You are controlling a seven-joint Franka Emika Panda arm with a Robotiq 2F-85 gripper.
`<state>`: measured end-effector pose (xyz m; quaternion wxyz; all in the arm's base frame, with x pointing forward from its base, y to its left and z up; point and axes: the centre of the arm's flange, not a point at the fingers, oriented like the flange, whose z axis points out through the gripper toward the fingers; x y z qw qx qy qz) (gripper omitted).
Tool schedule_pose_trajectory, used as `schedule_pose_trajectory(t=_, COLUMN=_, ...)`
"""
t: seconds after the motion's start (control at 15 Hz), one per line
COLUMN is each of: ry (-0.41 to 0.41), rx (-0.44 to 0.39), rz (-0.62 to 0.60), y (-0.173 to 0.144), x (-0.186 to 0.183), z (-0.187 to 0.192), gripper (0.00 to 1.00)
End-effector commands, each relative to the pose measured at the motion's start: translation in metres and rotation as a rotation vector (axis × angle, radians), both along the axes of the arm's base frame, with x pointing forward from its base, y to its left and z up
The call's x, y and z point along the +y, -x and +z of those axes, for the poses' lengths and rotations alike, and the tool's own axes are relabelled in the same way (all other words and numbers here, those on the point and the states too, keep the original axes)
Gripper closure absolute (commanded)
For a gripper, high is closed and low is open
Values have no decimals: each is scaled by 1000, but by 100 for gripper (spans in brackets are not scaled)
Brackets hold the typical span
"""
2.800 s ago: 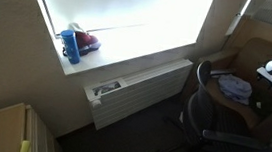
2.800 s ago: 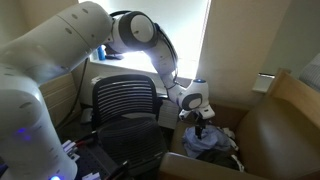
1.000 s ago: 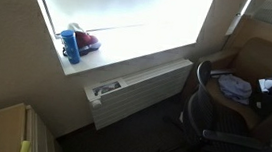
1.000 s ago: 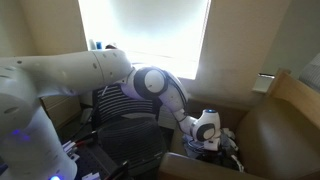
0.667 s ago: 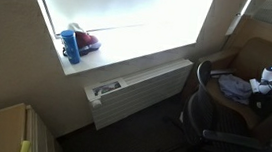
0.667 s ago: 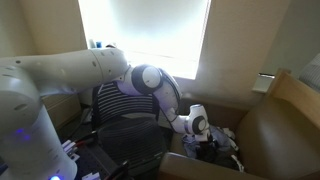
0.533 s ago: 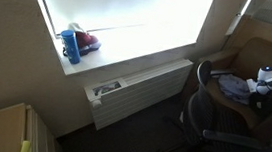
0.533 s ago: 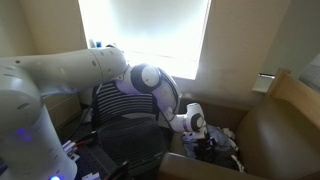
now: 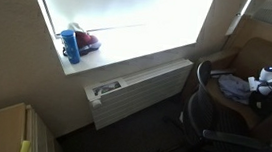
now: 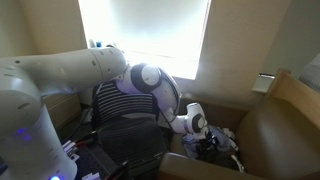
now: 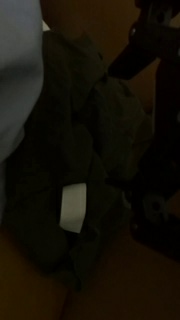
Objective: Put the black cloth on the backrest of the black chair
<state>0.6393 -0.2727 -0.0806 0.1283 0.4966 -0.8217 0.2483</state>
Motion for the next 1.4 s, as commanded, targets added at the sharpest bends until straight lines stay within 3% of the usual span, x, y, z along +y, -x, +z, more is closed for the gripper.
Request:
schedule_pose_trajectory(t=0.0, ry=-114, rx=-83, rz=130, y=0, x=-18, z=-18, gripper=0)
schedule_pose_trajectory(t=0.33, ry=-276, rx=-140, rz=323, y=-12, x=-53, z=-51, gripper=0)
schedule_pose_trajectory(t=0.67, ry=-457, rx=55, rz=355, y=-9, x=-71, z=-80, gripper=0)
schedule_pose_trajectory(t=0.8, ry=-396, rx=134, rz=235, y=-1, x=-77, z=-89, gripper=1)
schedule_pose_trajectory(t=0.87, ry=-426, rx=71, rz=297, y=41, x=-53, z=-34, gripper=2)
schedule_pose_trajectory(t=1.2, ry=-337, rx=90, rz=233, y=39, x=-50, z=-34, gripper=0)
schedule_pose_trajectory(t=1.27, ry=-326, rx=96, rz=234, y=37, x=-51, z=-38, gripper=25)
schedule_pose_trajectory(t=1.33, ry=-306, rx=101, rz=226, y=37, x=-51, z=-38, gripper=26)
